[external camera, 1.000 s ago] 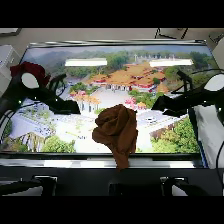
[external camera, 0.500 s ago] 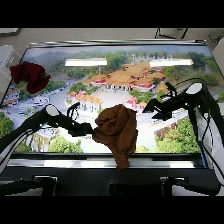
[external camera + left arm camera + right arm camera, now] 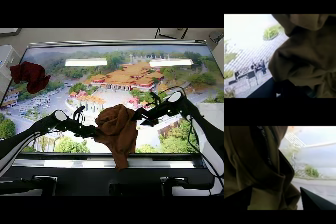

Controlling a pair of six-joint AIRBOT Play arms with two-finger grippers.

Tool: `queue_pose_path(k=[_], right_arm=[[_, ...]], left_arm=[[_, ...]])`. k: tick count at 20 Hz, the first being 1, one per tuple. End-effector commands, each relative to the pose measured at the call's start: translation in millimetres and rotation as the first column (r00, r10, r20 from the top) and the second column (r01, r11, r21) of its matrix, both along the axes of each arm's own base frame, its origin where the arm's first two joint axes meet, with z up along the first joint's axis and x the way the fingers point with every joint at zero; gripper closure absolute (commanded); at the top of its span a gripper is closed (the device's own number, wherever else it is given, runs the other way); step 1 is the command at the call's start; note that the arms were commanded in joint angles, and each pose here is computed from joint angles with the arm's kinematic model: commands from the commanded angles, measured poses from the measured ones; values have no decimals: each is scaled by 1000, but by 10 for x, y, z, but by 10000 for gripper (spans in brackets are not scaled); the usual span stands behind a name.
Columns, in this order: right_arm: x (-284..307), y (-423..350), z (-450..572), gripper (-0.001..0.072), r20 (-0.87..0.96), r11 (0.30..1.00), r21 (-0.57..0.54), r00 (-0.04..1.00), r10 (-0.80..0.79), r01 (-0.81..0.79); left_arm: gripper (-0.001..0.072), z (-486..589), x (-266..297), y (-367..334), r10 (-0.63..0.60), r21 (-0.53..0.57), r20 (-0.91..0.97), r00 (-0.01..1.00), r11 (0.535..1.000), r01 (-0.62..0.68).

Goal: Fold the clothes and pants, and hang the long-sleeved shirts on hangers.

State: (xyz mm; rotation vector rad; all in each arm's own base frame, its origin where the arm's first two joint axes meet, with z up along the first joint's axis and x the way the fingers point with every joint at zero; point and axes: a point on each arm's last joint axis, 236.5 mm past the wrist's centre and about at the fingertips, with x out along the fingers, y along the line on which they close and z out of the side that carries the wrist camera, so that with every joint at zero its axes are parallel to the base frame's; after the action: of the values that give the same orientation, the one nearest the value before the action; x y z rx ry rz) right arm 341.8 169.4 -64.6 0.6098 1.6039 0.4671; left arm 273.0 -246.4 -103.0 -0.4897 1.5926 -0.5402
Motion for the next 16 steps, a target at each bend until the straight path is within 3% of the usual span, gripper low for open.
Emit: queue_pose_path(k=[1, 2, 3, 4, 8, 10, 12, 14, 16], right_arm=[[-27, 285, -155, 14, -26, 999, 50, 1000, 13, -12], [-49, 309, -195, 152, -37, 999, 50, 999, 21, -19], [-37, 300, -203, 440, -26, 998, 49, 999, 26, -25], [-18, 305, -150, 657, -10, 998, 55, 999, 36, -36], [458, 168, 670, 661, 296, 988, -52, 943, 152, -143], [890, -1, 1580, 661, 560, 981, -168, 809, 178, -100], [1118, -144, 2800, 660, 801, 978, -207, 578, 160, 16], [938, -208, 3912, 660, 932, 984, -152, 344, 111, 96], [537, -257, 4568, 660, 975, 988, -90, 212, 62, 126]], left_arm=[[682, 2, 21, -16, 14, -3, 3, 1000, 1000, -14], [683, 10, 25, -15, 15, -3, 5, 1000, 1000, -15], [683, 34, 40, -10, 14, -6, 14, 1000, 1000, -14], [684, 91, 92, 5, 19, -10, 33, 999, 1000, -19], [684, 975, 790, 185, 62, -74, 324, 944, 996, -40], [684, 1904, 1188, 351, 136, -138, 521, 843, 988, -74], [684, 3066, 1324, 496, 183, -196, 714, 676, 979, -59], [683, 4267, 1130, 572, 219, -240, 863, 455, 971, -12], [683, 5182, 719, 622, 244, -263, 935, 258, 964, 43]])
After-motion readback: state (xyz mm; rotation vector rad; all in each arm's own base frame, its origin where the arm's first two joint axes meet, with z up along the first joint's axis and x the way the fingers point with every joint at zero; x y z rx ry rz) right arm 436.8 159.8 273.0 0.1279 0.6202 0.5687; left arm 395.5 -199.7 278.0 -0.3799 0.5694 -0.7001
